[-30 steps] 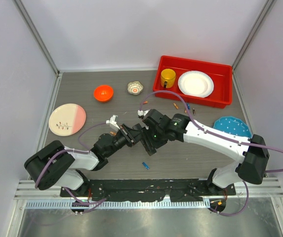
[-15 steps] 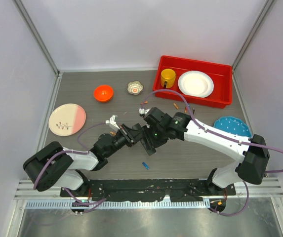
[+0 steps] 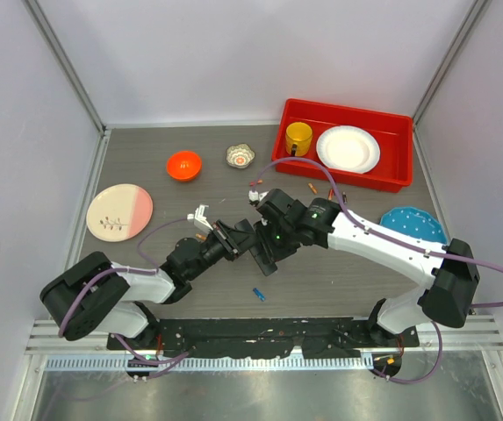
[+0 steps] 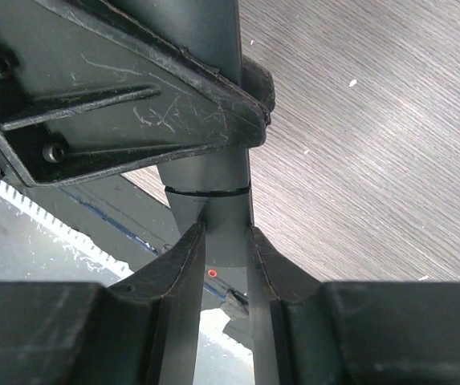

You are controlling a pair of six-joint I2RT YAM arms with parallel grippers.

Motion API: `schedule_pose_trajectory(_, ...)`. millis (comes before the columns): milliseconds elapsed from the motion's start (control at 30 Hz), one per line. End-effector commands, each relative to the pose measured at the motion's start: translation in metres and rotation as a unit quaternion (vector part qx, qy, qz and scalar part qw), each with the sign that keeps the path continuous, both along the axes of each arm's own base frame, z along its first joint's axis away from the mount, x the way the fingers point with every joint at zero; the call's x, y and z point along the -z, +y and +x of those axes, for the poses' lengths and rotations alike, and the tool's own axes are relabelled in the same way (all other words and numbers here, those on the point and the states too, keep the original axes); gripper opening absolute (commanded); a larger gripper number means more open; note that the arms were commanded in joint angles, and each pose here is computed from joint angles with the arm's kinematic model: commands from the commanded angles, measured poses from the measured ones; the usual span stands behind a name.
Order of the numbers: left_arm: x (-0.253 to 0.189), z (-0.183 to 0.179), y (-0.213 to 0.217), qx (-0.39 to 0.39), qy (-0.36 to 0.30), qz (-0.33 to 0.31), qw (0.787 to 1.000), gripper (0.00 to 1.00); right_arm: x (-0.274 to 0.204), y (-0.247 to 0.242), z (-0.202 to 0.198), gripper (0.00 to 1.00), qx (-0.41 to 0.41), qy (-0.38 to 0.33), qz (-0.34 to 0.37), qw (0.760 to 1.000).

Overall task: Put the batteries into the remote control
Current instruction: Load the battery cover into the remote control.

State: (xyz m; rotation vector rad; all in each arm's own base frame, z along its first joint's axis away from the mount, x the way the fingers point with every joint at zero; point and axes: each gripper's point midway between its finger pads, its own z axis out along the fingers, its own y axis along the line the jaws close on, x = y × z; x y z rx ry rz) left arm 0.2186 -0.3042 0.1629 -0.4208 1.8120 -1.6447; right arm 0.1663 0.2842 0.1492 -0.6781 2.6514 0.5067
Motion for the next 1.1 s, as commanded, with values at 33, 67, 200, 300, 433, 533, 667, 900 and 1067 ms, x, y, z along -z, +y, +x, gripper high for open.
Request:
schedule_pose_trajectory(33,-0.149,-0.038,0.005,0.061,-0.155,-0.216,0.962,0.0,-0.003,0.01,0.024,0.14,0.025,-0.037,0.02,0.999)
schedule_pose_trajectory(67,-0.148,-0.039,0.005,0.063,-0.154,-0.216,0.962,0.0,-0.004,0.01,0.026,0.15,0.027,-0.039,0.022,0.999)
schedule_pose_trajectory(200,-0.149,-0.038,0.005,0.063,-0.155,-0.216,0.962,0.0,-0.004,0.01,0.028,0.2,0.031,-0.039,0.023,0.998)
schedule_pose_trajectory(300,-0.147,-0.038,0.004,0.063,-0.154,-0.214,0.963,0.0,-0.006,0.01,0.029,0.22,0.032,-0.042,0.026,0.998)
schedule_pose_trajectory(433,-0.144,-0.038,0.003,0.063,-0.15,-0.211,0.964,0.0,-0.008,0.009,0.03,0.26,0.034,-0.044,0.03,0.998)
schedule_pose_trajectory(533,-0.146,-0.038,0.002,0.067,-0.151,-0.213,0.963,0.0,-0.007,0.009,0.031,0.27,0.037,-0.044,0.03,0.998)
schedule_pose_trajectory(667,-0.147,-0.039,0.002,0.069,-0.152,-0.214,0.962,0.0,-0.007,0.01,0.036,0.27,0.042,-0.046,0.035,0.997)
schedule_pose_trajectory(900,-0.145,-0.041,-0.001,0.075,-0.15,-0.212,0.963,0.0,-0.008,0.015,0.043,0.27,0.047,-0.051,0.043,0.997)
schedule_pose_trajectory(1067,-0.144,-0.041,-0.003,0.076,-0.149,-0.211,0.963,0.0,-0.01,0.022,0.043,0.27,0.041,-0.043,0.055,0.997)
